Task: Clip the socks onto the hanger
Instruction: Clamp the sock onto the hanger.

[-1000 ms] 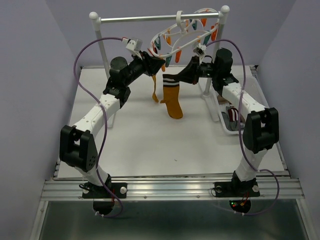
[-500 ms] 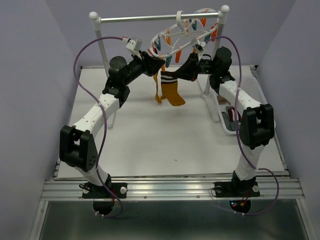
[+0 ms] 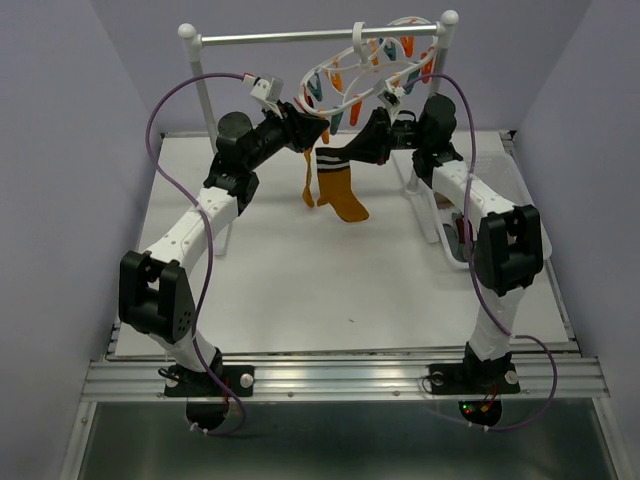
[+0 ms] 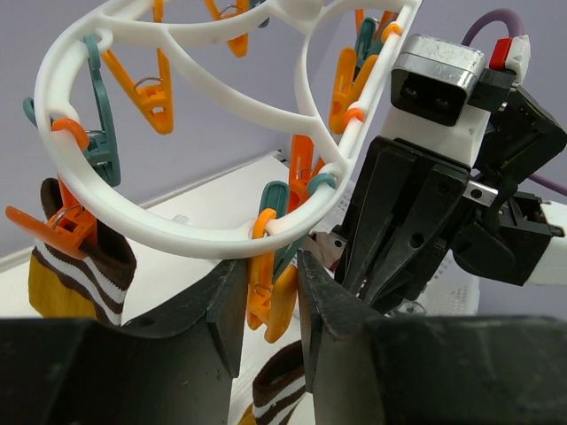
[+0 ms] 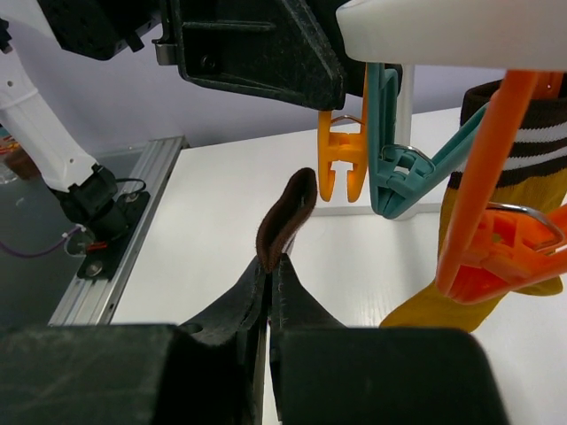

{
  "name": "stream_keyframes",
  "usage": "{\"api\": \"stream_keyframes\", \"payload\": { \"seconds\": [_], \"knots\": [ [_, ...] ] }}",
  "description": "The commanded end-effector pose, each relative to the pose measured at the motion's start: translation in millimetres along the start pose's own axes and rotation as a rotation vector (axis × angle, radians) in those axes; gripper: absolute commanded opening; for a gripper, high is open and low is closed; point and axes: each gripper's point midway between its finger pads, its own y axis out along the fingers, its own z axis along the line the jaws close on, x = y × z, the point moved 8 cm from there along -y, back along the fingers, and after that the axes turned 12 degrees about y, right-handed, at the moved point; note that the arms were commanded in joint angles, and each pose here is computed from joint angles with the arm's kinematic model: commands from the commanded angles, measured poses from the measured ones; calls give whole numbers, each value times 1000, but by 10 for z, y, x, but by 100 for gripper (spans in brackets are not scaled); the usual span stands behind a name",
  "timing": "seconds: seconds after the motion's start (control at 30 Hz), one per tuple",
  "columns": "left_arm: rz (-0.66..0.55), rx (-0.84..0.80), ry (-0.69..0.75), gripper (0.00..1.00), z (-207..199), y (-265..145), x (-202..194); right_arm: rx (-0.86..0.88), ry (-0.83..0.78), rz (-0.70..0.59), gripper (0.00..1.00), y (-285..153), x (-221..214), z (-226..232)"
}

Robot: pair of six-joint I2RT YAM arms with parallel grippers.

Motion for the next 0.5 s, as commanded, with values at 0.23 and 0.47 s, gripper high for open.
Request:
{"api": "stream_keyframes", "payload": {
  "seconds": [0.23,0.47],
  "knots": [
    [-30,-78,22,0,-126,-31,215,-80,-57,-50,1,104,100,-118],
    [-29,-87,21,0,-142,-43,220,-168,-120,-49,1,111,126,-156]
  ]
}}
